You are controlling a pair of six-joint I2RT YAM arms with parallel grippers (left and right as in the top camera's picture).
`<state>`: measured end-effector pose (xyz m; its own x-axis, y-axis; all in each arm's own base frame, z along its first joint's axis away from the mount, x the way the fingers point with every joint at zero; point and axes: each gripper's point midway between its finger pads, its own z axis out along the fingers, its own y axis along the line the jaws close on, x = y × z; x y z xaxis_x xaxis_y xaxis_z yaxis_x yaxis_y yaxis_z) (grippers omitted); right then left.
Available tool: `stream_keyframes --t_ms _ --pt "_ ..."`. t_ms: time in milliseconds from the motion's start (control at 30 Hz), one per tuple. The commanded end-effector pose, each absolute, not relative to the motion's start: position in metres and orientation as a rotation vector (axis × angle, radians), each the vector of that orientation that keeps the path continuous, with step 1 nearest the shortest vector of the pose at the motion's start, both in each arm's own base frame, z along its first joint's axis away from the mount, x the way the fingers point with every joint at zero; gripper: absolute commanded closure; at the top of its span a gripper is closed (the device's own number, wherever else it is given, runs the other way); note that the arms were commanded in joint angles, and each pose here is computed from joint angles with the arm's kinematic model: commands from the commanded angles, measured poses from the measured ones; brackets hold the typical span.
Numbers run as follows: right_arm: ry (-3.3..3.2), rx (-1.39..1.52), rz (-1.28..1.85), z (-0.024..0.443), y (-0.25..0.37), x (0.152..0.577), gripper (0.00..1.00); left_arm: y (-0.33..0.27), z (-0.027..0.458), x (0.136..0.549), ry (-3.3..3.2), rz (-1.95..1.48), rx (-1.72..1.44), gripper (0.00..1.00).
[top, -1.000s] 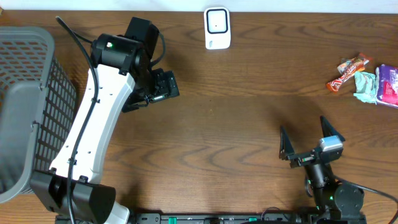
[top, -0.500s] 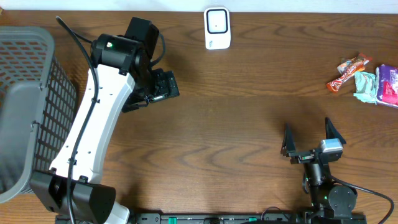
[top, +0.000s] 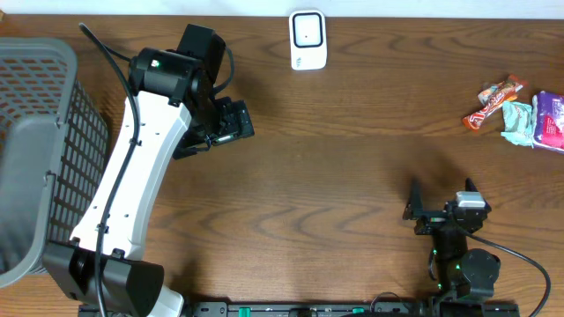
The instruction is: Scan the item barcode
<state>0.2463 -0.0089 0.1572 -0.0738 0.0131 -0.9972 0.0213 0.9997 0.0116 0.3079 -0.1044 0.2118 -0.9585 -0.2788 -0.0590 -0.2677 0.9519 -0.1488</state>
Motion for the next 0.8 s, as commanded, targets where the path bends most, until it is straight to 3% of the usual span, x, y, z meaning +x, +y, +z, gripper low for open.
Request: stream_keyframes --t_ms 0,767 --pt "1.645 0.07 -0.033 0.156 -0.016 0.246 0.01 -0.102 0.211 0.308 3.03 -0.201 -0.427 0.02" --pt "1.646 0.009 -0.036 0.156 -0.005 0.246 0.01 -0.102 0.211 0.308 3.03 -0.201 -0.427 0.02"
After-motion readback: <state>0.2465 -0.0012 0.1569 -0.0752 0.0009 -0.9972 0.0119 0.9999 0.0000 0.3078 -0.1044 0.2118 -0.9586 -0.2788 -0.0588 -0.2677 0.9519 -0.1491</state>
